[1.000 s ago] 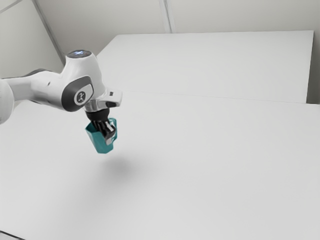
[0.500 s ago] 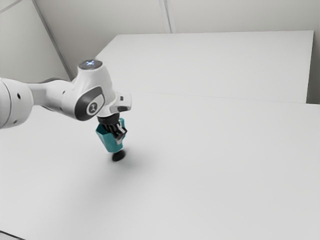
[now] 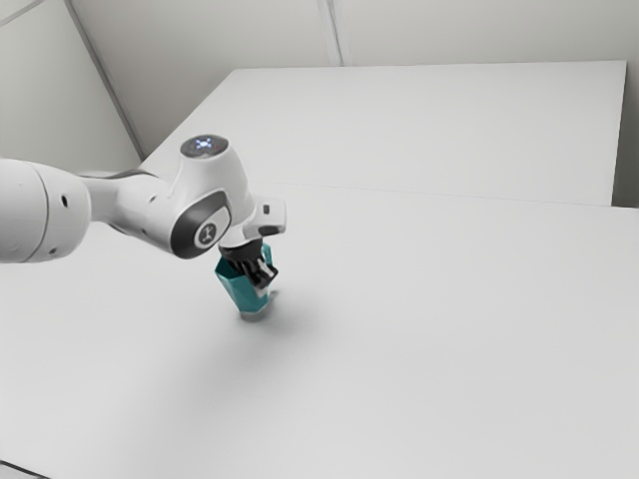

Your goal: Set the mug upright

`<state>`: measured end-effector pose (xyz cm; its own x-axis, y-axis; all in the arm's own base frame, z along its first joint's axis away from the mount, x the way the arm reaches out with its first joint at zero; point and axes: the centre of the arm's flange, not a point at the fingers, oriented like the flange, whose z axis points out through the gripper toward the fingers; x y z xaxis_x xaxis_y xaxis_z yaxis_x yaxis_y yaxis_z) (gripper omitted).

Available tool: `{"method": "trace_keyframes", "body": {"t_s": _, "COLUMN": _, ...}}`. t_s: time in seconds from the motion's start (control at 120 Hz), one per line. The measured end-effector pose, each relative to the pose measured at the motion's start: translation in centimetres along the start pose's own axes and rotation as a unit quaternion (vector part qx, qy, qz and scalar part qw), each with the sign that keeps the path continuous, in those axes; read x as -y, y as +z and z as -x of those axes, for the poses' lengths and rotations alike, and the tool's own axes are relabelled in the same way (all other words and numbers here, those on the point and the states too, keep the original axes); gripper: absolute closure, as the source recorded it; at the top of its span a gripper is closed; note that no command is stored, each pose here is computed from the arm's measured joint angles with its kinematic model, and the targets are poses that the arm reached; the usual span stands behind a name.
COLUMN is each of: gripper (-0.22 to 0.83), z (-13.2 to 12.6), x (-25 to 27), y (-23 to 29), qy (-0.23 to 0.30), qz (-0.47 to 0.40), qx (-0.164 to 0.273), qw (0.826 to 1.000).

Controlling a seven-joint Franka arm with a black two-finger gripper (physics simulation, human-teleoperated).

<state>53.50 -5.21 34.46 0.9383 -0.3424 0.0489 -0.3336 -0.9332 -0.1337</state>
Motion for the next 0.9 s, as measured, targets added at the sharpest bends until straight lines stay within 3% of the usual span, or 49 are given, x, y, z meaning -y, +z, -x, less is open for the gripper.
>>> {"method": "trace_keyframes", "body": {"t_s": 0.25, "gripper": 0.75, "z": 0.04, "x": 0.20, "y": 0.33, "qy": -0.010, "qz": 0.000, "qx": -0.002, "qw": 1.000}}
{"method": "trace_keyframes", "body": {"t_s": 0.9, "gripper": 0.31, "z": 0.14, "x": 0.08, "y": 0.47, "qy": -0.007, "qz": 0.005, "qx": -0.005, "qw": 1.000}}
